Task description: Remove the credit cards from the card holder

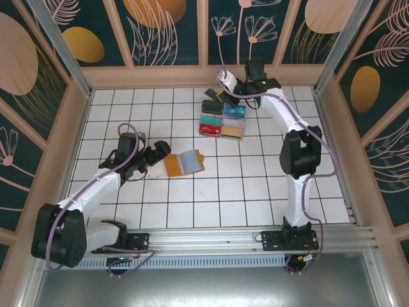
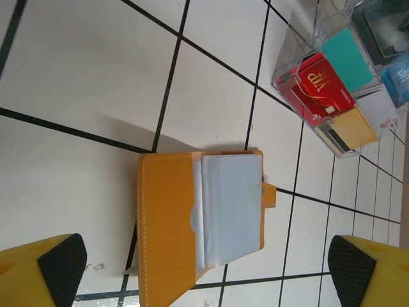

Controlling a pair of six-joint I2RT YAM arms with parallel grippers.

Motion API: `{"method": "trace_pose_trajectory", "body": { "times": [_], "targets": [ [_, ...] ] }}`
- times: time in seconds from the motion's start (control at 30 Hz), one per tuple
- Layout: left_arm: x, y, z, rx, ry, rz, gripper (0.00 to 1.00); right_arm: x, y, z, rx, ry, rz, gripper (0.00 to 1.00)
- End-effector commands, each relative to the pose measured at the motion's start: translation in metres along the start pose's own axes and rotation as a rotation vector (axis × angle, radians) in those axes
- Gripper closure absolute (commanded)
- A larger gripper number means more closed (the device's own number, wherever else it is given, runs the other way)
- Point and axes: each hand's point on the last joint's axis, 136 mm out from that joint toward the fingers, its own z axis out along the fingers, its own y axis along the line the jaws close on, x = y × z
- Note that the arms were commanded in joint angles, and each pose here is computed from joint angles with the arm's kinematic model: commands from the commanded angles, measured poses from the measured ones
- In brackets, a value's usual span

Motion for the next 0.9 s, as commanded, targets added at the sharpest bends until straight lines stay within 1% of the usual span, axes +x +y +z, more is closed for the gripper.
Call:
{"method": "trace_pose_trajectory", "body": {
  "times": [0.0,0.1,0.2,0.47,0.63,0.73,0.87],
  "targets": [
    [0.002,-0.004,0.005,0.040,0.023,0.011,0.01,0.003,0.001,0.003,-0.041,0.039,-0.094,1.00],
    [0.003,-0.003,0.007,0.040,0.026,0.007,0.01,0.012,0.006,0.011,-0.094,0.068,-0.097,1.00],
    [0.005,-0.002,0.008,0.044,0.033,0.003,0.01,0.021,0.009,0.017,-0.114,0.082,-0.101,1.00],
    [0.010,0.003,0.011,0.037,0.049,-0.004,0.01,0.034,-0.004,0.029,-0.071,0.109,-0.124,1.00],
    [0.013,0.005,0.010,0.037,0.050,-0.013,0.01,0.042,-0.003,0.035,-0.084,0.126,-0.113,1.00],
    [0.014,0.006,0.011,0.035,0.054,-0.019,0.01,0.046,-0.004,0.038,-0.086,0.131,-0.098,0.97],
    [0.014,0.004,0.010,0.045,0.056,-0.019,0.01,0.048,-0.001,0.039,-0.102,0.134,-0.104,0.95]
  ]
}}
